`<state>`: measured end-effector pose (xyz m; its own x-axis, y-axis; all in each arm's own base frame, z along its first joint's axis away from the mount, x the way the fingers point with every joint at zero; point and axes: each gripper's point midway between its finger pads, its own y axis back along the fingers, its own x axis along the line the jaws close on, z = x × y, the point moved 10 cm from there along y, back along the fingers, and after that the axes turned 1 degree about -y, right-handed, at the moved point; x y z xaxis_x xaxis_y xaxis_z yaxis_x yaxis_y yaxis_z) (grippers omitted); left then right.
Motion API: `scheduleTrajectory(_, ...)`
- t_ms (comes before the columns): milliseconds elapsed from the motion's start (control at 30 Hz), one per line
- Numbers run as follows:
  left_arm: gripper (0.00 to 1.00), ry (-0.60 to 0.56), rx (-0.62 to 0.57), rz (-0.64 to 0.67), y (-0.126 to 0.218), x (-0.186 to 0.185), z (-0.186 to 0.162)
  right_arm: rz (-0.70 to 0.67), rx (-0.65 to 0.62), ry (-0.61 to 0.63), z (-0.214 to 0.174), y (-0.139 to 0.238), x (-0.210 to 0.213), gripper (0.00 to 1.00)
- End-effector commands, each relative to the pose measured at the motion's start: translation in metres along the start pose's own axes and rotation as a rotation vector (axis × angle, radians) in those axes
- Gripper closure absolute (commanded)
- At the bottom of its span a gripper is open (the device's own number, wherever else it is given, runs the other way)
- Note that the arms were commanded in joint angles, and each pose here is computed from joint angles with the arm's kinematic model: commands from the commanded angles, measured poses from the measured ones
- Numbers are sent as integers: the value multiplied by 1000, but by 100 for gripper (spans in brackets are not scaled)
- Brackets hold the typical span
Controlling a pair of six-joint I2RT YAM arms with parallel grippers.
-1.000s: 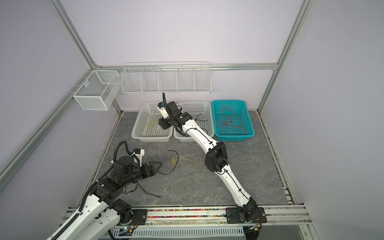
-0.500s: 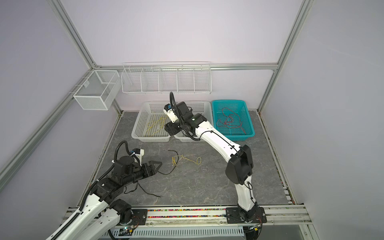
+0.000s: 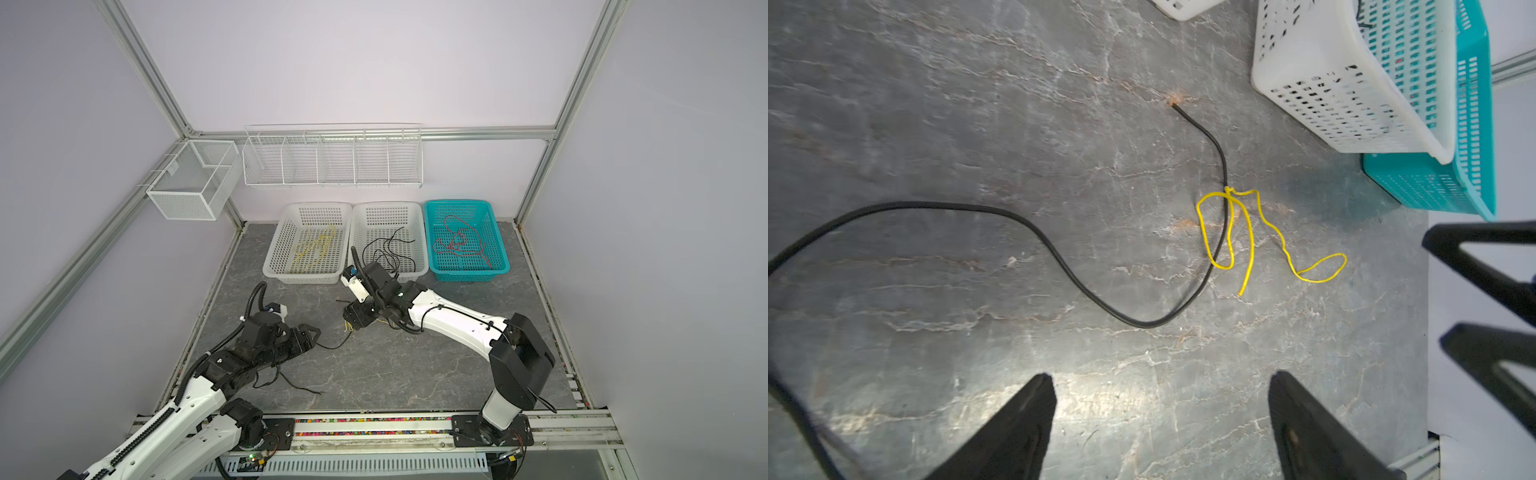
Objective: Untangle the cables
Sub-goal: 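Move the right gripper to the yellow wire on the table and grasp it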
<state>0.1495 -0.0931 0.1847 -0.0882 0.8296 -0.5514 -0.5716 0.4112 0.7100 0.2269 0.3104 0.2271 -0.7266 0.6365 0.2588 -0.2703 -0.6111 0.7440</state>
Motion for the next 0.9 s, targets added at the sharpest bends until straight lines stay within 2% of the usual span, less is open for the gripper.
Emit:
scheduleTrajectory(0,18,39,-46,68,3,9,-1,4,-19,-35,-1,-20,6,29)
scheduleTrajectory(367,19,37,-71,112,7,17,-4,-94,97,-86,-7,-77,-5,40)
scheduleTrajectory(667,19,29,-73,115,4,20,-5,-118,132,-93,-10,-98,-11,70)
scheduleTrajectory(867,19,32,-71,119,2,22,-7,-114,157,-94,-14,-104,-12,81)
